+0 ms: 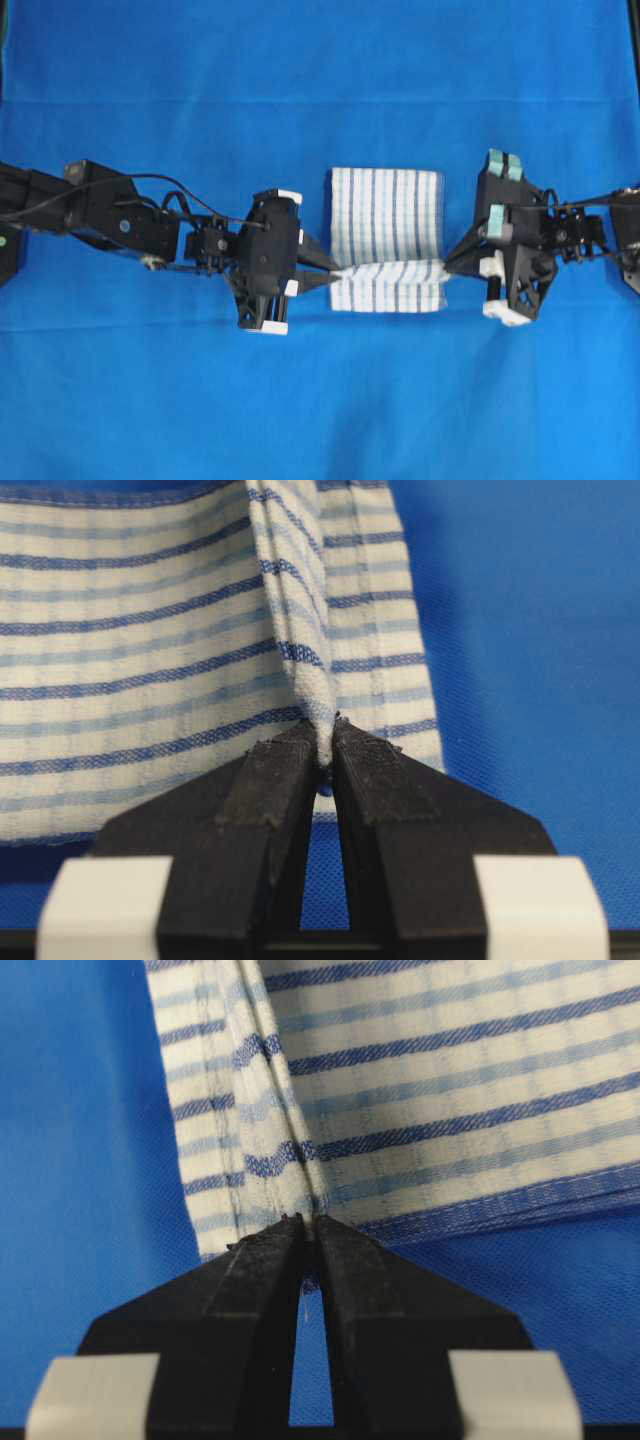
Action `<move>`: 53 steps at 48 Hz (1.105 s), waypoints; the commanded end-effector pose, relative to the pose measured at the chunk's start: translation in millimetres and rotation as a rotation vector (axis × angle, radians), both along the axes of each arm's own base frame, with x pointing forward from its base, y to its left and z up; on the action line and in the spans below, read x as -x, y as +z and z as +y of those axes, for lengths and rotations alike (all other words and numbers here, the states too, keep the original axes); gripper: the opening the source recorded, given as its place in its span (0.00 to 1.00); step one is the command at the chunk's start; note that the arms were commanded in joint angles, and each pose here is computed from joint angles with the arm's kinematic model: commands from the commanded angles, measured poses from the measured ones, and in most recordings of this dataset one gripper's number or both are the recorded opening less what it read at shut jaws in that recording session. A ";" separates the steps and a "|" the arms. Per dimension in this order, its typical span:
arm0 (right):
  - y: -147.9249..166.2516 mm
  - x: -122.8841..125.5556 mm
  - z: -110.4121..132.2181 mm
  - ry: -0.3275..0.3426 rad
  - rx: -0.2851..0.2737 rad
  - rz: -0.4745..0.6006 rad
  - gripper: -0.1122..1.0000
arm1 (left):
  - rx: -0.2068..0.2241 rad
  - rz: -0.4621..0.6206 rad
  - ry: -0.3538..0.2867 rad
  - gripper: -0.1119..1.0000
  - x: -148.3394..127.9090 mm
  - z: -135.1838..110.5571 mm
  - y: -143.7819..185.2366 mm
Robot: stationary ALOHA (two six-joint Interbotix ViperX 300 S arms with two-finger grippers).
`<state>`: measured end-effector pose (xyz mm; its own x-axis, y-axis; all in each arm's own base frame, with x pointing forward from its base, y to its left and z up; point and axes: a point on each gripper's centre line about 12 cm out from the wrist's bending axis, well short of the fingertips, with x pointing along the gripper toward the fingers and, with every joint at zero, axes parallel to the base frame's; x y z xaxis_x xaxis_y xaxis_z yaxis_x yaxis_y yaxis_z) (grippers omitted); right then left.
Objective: Fold a vertical towel.
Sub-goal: 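Lower the folded edge onto the bottom edge and open both grippers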
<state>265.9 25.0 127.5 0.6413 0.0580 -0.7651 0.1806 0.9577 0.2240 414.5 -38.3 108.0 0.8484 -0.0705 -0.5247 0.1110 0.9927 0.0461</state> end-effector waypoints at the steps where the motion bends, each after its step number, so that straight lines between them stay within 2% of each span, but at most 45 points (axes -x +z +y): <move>1: 0.0 -3.3 2.4 0.004 -0.003 0.003 0.17 | 0.004 -0.023 -0.007 0.14 -3.3 -3.6 6.3; 15: -0.3 -4.3 2.9 0.005 -0.004 0.003 0.17 | 0.008 0.004 -0.005 0.14 -4.6 -4.4 -6.9; 31: -2.9 -7.1 3.3 0.006 -0.004 -0.006 0.19 | 0.009 -0.008 -0.003 0.14 -6.2 -3.8 -5.6; 33: -2.4 -7.6 3.0 0.005 -0.005 -0.007 0.26 | 0.010 -0.011 -0.002 0.14 -6.0 -3.8 -5.6; 40: -2.0 -8.0 3.4 0.010 -0.002 -0.009 0.65 | 0.015 -0.019 0.000 0.15 -7.2 -3.9 -3.8; 42: -1.6 -8.5 3.0 0.008 -0.002 -0.011 0.69 | 0.016 -0.019 0.001 0.19 -7.2 -3.9 -3.8; 44: -0.3 -9.4 3.1 0.008 -0.002 -0.015 0.68 | 0.018 -0.020 0.002 0.28 -7.1 -4.5 -3.1; 48: 1.1 -10.9 3.3 0.009 -0.001 -0.017 0.64 | 0.022 -0.015 0.005 0.52 -6.9 -3.9 -3.1; 53: 5.3 -12.4 4.2 0.016 0.001 -0.026 0.65 | 0.024 -0.015 0.004 0.77 -6.2 -4.5 1.8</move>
<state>271.7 26.9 121.6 0.6315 0.0605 -0.7730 0.1786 0.9588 0.2210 417.2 -40.5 93.2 0.8367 -0.0729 -0.5428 0.1023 0.9945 0.0242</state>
